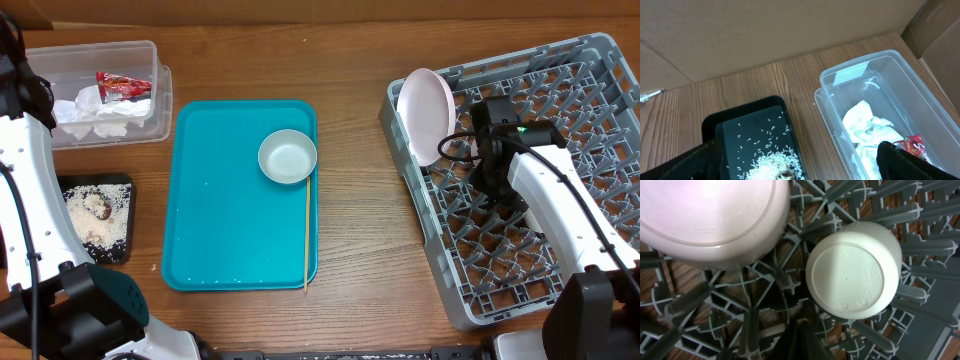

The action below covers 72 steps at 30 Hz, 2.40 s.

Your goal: Sort waste into correct bins and load items into the dishwasher

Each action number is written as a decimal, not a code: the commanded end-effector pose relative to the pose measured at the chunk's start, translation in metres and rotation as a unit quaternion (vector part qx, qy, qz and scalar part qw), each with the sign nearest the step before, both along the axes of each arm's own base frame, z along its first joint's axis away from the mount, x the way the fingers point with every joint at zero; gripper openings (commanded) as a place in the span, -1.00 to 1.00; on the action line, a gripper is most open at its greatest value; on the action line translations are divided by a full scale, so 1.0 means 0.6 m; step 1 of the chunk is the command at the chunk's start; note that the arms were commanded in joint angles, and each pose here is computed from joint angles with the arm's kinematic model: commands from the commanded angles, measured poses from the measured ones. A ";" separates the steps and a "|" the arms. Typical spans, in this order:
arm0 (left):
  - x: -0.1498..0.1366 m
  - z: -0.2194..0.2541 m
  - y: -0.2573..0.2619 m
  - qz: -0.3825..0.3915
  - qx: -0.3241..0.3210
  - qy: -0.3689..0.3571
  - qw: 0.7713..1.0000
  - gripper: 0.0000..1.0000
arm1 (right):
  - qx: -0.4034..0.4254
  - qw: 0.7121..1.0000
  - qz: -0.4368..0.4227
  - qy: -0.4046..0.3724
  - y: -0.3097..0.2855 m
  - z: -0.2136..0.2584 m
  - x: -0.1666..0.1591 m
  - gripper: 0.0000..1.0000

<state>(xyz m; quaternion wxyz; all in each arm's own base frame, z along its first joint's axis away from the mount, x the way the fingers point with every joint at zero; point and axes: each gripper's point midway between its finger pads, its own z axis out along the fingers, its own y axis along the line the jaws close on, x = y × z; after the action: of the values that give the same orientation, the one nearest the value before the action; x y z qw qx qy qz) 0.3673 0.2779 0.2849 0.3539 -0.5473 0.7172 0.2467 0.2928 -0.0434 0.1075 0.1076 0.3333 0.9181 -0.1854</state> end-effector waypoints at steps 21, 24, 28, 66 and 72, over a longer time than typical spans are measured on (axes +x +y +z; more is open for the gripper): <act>0.002 -0.001 -0.001 -0.003 0.007 0.010 1.000 1.00 | 0.011 0.996 -0.088 -0.023 -0.075 -0.030 -0.018 -0.92; 0.002 -0.001 -0.001 -0.003 0.007 0.010 1.000 1.00 | 0.005 0.996 -0.089 -0.028 -0.079 -0.023 -0.014 -0.92; 0.002 -0.001 -0.001 -0.003 0.007 0.010 1.000 1.00 | 0.005 0.995 -0.094 -0.034 -0.081 -0.006 -0.009 -0.92; 0.002 -0.001 -0.001 -0.003 0.007 0.010 1.000 1.00 | 0.277 0.893 0.353 0.042 0.247 -0.051 -0.042 0.46; 0.001 -0.001 -0.001 -0.003 0.007 0.010 1.000 1.00 | 0.217 0.924 0.312 0.038 0.233 -0.064 -0.037 0.29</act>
<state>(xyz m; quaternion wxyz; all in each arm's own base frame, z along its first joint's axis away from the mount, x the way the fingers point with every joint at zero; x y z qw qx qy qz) 0.3673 0.2779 0.2850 0.3540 -0.5473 0.7171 0.2467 0.2655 0.1070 0.0714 0.0333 0.0059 0.9954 0.0895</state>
